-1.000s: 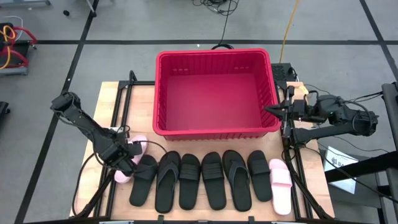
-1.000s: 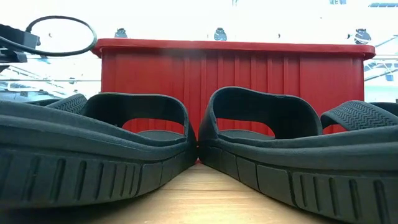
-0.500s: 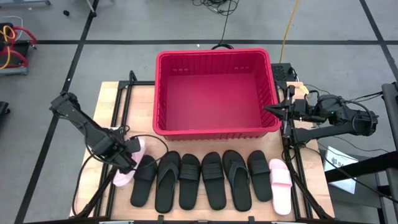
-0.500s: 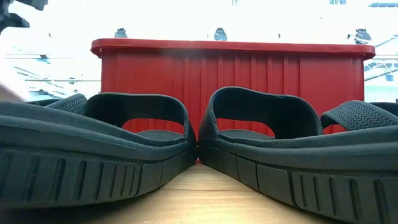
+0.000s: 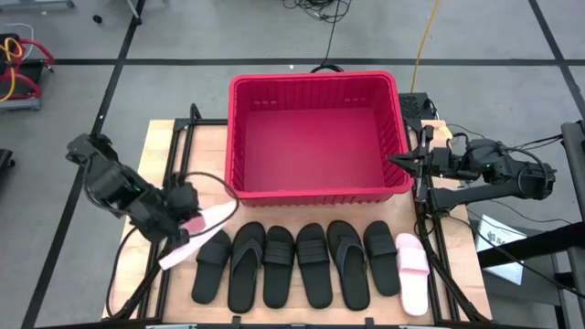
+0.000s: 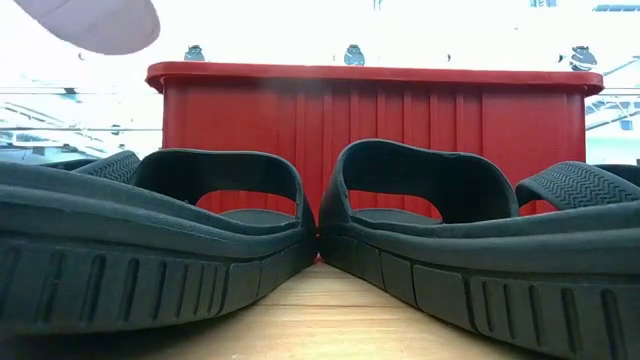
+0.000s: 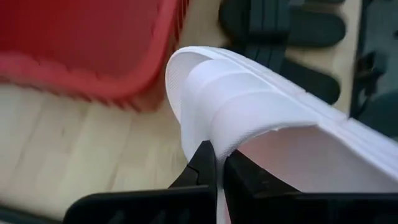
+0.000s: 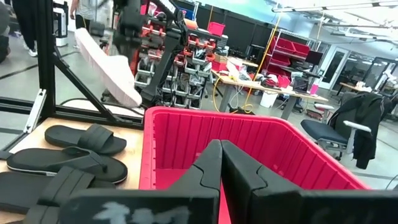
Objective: Pick and place slides into bin
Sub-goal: Put the pink slide into the red bin
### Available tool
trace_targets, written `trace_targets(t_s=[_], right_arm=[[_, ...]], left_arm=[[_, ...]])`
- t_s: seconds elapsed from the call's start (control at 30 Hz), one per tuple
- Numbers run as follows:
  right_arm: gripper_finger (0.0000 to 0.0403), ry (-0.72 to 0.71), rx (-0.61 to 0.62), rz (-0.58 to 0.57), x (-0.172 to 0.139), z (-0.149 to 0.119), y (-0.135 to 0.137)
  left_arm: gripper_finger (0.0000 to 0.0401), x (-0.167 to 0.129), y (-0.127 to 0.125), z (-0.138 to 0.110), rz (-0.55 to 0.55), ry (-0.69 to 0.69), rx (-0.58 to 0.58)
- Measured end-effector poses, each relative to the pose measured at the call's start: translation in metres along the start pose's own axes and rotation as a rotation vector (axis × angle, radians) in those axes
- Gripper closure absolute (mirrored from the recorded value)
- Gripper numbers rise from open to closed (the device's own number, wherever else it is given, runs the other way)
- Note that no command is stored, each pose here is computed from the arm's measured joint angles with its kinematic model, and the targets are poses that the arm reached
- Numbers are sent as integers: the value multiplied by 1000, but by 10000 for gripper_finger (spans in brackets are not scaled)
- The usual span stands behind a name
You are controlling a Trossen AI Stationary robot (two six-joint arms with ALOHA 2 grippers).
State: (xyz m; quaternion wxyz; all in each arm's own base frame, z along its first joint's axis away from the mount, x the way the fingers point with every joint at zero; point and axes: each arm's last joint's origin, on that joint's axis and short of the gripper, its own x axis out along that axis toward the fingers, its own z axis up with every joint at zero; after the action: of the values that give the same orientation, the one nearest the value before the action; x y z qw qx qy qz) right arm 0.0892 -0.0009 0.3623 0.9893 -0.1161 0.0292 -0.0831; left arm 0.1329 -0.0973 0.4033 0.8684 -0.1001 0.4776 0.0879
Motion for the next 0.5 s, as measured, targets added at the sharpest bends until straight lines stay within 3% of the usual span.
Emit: trace_targets(t_s=[0.3, 0.5], right_arm=[[403, 0, -2, 0, 0, 0, 0], [403, 0, -2, 0, 0, 0, 0]], left_arm=[[401, -37, 12, 22, 29, -251, 24], [401, -53, 25, 41, 119, -389, 101]])
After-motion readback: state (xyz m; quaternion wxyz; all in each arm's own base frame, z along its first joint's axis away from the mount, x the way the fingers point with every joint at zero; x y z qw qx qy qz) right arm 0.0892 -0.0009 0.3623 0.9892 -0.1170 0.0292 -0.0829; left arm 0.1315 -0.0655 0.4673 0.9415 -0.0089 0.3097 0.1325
